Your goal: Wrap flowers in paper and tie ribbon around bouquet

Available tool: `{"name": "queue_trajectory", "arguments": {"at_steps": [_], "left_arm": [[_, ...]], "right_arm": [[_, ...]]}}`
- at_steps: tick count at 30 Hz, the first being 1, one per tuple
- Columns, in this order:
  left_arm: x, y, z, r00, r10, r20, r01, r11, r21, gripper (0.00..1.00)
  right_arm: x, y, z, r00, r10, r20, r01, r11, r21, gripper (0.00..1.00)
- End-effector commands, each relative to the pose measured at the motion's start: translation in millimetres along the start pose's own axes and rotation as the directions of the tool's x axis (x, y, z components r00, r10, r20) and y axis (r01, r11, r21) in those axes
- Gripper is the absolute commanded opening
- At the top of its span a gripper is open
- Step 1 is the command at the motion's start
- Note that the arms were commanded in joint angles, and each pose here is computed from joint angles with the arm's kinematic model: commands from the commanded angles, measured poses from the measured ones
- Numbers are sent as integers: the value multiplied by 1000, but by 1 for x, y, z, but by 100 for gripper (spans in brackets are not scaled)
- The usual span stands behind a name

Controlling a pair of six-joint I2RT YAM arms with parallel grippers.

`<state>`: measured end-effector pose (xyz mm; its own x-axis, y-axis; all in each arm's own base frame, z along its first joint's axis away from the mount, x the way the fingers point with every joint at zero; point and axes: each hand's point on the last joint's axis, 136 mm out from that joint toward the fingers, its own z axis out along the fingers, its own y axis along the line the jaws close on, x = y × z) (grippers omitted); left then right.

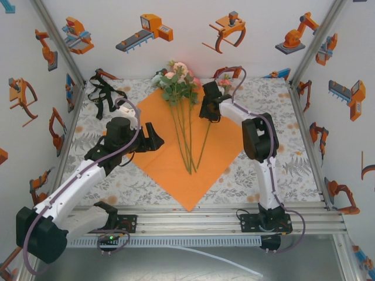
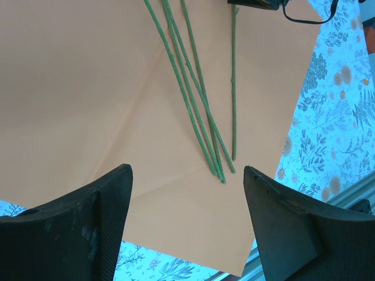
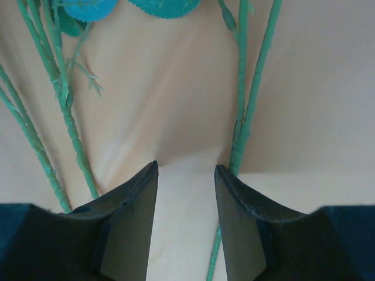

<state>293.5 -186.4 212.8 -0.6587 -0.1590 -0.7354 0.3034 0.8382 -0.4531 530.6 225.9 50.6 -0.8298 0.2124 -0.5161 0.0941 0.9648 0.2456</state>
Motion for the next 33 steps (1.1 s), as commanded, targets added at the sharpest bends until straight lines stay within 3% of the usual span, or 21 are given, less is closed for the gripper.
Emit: {"name": "queue_trajectory", "arguments": {"at_steps": [1, 5, 8, 12, 16, 25, 28, 33], "left_arm": [[5, 2, 1, 999, 30, -10, -30, 1000, -2, 71], [6, 4, 1, 999, 33, -11, -34, 999, -11, 71], [6, 3, 1, 999, 33, -11, -33, 999, -6, 71], [5, 2, -2, 999, 34, -2, -34, 999, 2, 72], [2, -1, -7, 999, 48, 16, -48, 999, 15, 72], [-2, -12, -13, 998, 56, 34, -58, 996, 62, 74], [-1, -12, -13, 998, 51, 29, -53, 996, 65, 78], [-2, -11, -14, 998, 43, 38, -46, 997, 59, 88]], "right_arm": [[-4, 5, -2, 1000, -27, 3, 27, 1000, -2, 41], [-23, 10, -31, 997, -43, 65, 44, 999, -18, 42], [-31, -4, -44, 992, -53, 111, 48, 998, 45, 42], [-24, -32, -39, 992, -57, 113, 40, 989, 141, 45], [-15, -36, -27, 996, -47, 78, 37, 991, 127, 45], [-7, -18, -3, 999, -32, 16, 31, 998, 45, 24], [-4, -18, 1, 999, -34, 0, 34, 998, 45, 20], [-3, -14, 0, 999, -32, -7, 32, 999, 20, 5]]}}
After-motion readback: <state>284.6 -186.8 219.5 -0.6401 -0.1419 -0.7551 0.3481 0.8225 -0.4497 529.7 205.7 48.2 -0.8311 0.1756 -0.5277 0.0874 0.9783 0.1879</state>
